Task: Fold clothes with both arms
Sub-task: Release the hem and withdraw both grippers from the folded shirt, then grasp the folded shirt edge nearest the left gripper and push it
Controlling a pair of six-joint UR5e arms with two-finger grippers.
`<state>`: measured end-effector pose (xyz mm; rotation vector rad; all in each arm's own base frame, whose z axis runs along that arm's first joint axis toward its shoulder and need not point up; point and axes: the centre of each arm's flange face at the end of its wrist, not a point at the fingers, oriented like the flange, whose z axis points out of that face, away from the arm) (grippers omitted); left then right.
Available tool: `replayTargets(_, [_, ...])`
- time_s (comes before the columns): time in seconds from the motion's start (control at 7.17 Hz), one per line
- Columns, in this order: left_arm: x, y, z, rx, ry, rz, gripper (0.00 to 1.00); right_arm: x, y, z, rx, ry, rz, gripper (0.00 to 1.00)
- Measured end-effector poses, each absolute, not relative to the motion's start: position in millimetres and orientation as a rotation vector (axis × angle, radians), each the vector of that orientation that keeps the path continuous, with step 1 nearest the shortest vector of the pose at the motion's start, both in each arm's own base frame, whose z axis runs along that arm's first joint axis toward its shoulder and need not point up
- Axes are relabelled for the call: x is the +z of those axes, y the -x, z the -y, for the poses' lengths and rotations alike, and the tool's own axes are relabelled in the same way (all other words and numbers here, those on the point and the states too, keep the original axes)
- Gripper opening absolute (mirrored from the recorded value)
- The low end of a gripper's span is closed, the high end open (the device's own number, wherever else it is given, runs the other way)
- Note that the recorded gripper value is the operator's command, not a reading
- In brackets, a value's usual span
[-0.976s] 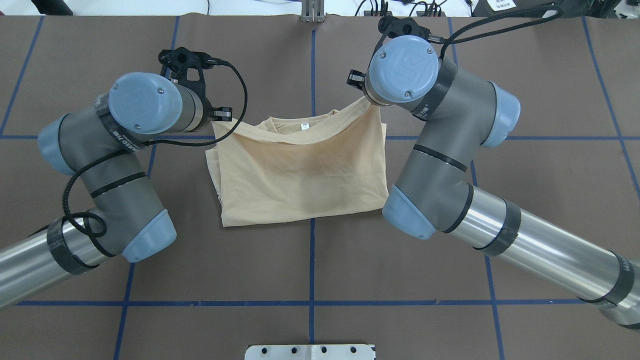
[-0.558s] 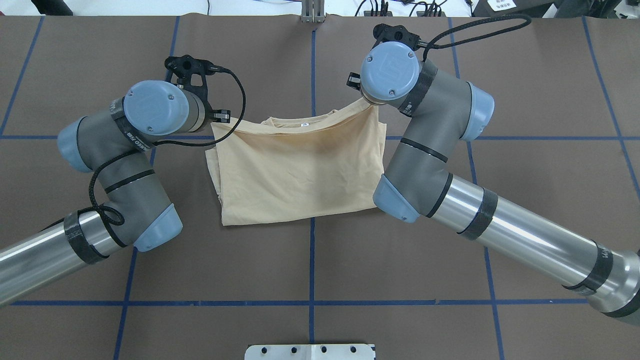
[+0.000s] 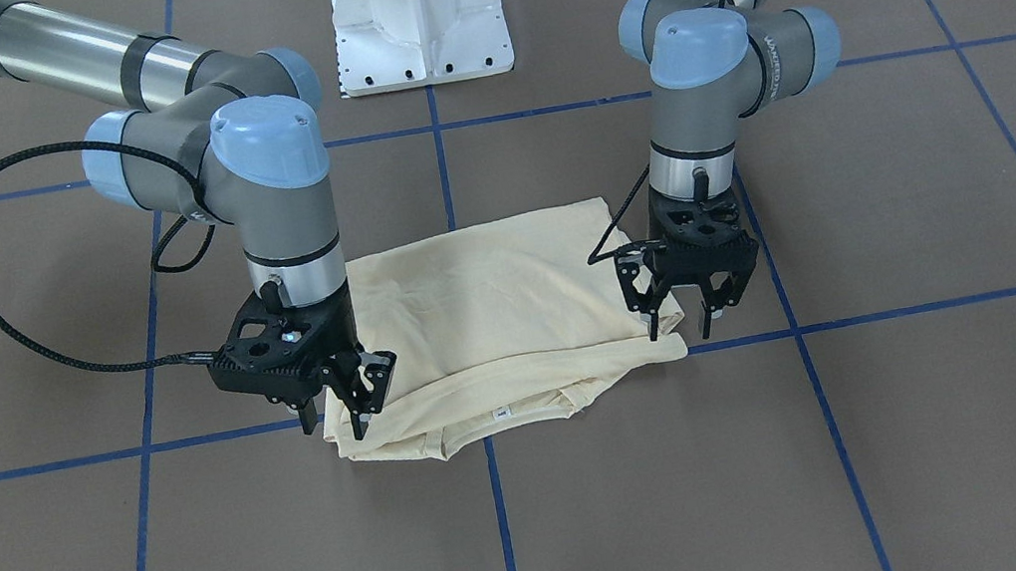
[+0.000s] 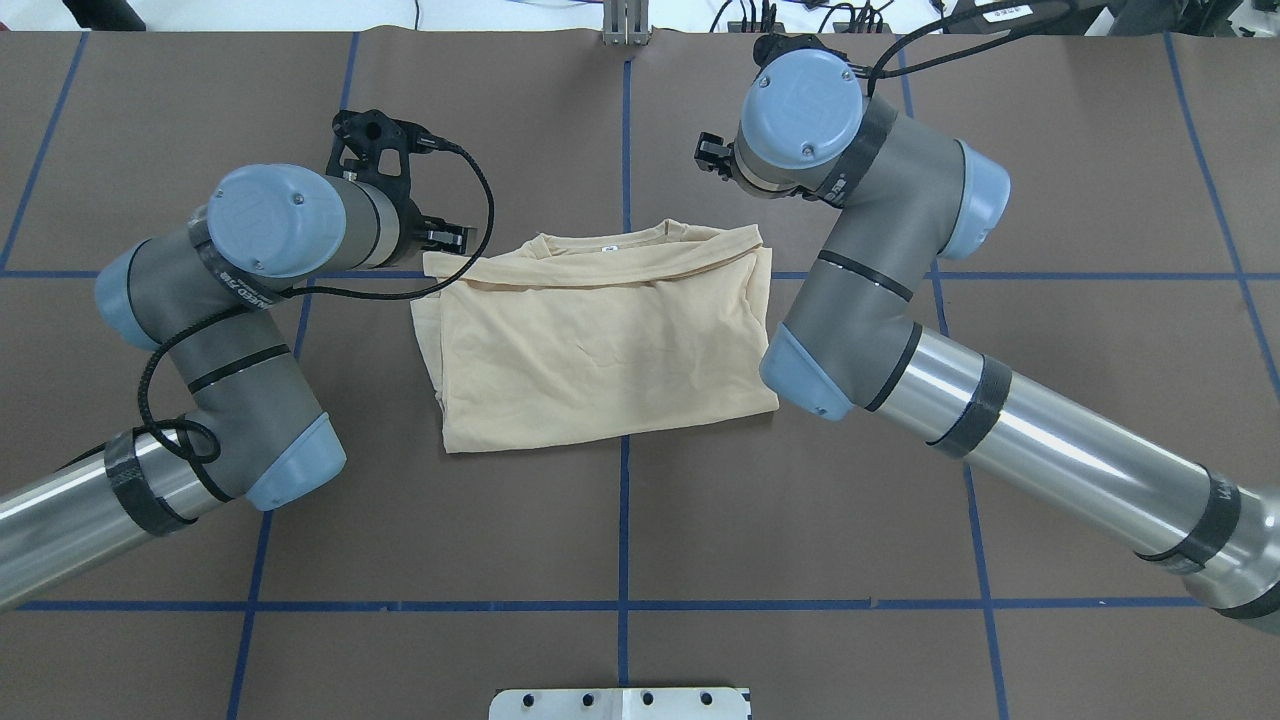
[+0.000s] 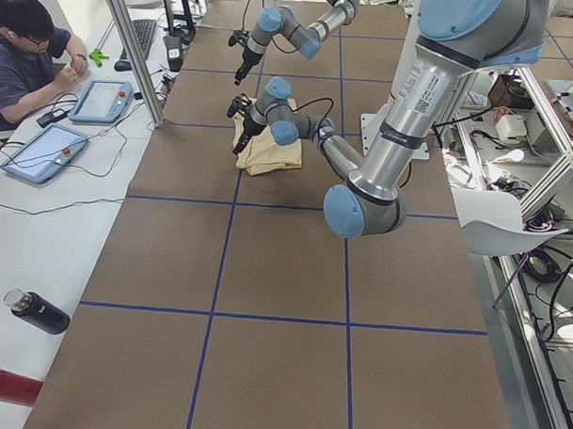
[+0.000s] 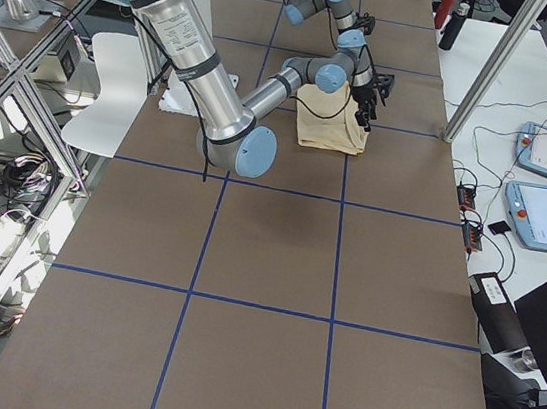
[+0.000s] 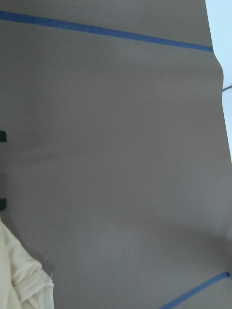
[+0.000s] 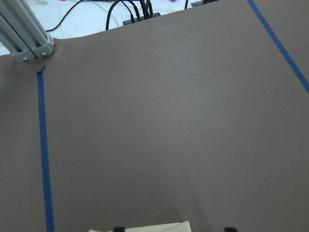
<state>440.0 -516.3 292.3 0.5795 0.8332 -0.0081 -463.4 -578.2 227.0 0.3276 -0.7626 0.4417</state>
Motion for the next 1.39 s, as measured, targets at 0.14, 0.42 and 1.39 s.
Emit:
replayTargets(0.14, [296, -428, 491, 0.005, -0.546, -0.882, 1.0, 233, 441, 568, 0.399, -0.331, 0.781, 1.0])
replayTargets(0.42, [308, -451, 423, -0.01, -0.436, -0.947, 1.0, 246, 410, 545, 0.349, -0.341, 0.799, 1.0])
replayTargets(1.39, [331, -505, 362, 0.013, -0.354, -0.936, 0.53, 248, 404, 538, 0.341, -0.346, 0.806, 1.0])
